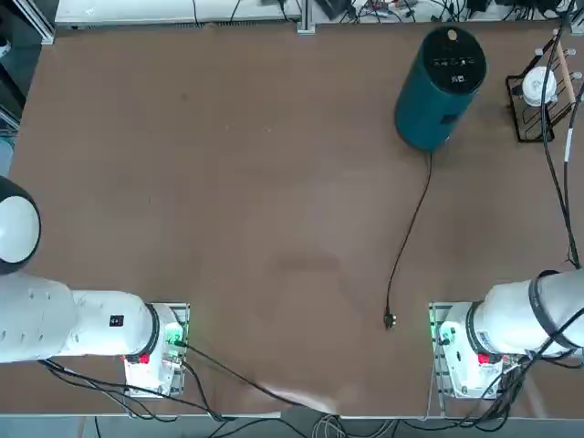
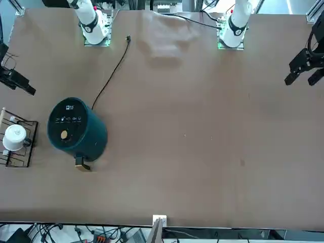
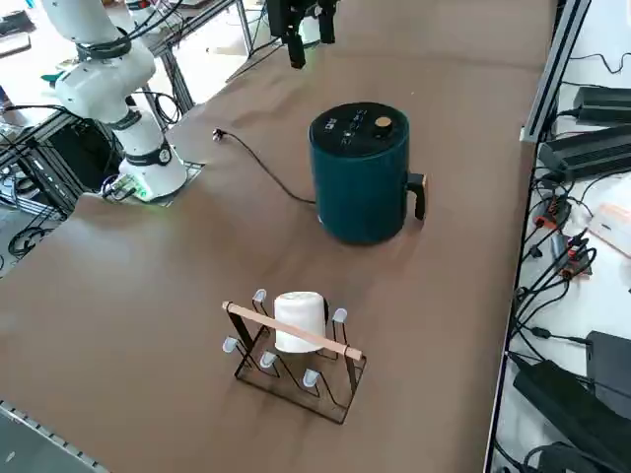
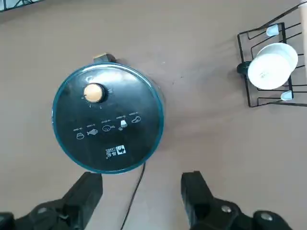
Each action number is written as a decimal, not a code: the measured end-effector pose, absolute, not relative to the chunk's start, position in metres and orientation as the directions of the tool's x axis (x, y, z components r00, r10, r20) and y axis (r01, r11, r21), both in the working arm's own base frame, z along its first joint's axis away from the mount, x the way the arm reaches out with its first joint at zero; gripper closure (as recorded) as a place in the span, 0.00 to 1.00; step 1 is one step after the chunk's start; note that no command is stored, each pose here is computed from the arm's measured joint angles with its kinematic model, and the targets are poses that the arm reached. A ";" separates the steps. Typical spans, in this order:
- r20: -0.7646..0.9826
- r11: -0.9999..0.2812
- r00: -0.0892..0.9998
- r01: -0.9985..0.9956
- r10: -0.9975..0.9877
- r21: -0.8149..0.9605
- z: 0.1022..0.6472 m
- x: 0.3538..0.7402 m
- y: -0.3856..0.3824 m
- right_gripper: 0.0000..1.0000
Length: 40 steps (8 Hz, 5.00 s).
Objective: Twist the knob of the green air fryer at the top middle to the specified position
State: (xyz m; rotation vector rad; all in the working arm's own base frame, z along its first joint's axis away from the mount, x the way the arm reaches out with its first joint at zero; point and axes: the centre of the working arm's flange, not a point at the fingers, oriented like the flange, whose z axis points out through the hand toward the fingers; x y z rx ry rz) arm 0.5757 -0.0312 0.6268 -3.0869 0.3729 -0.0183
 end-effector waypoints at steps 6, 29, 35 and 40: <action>-0.062 -0.993 0.992 -0.110 -0.107 -0.034 0.577 0.600 -0.011 0.00; 0.031 -0.975 0.975 0.221 0.220 -0.021 0.456 0.674 0.049 0.32; 0.033 -0.974 0.974 0.226 0.225 -0.021 0.457 0.674 0.053 0.55; 0.034 -0.971 0.971 0.239 0.239 -0.021 0.457 0.674 0.053 0.55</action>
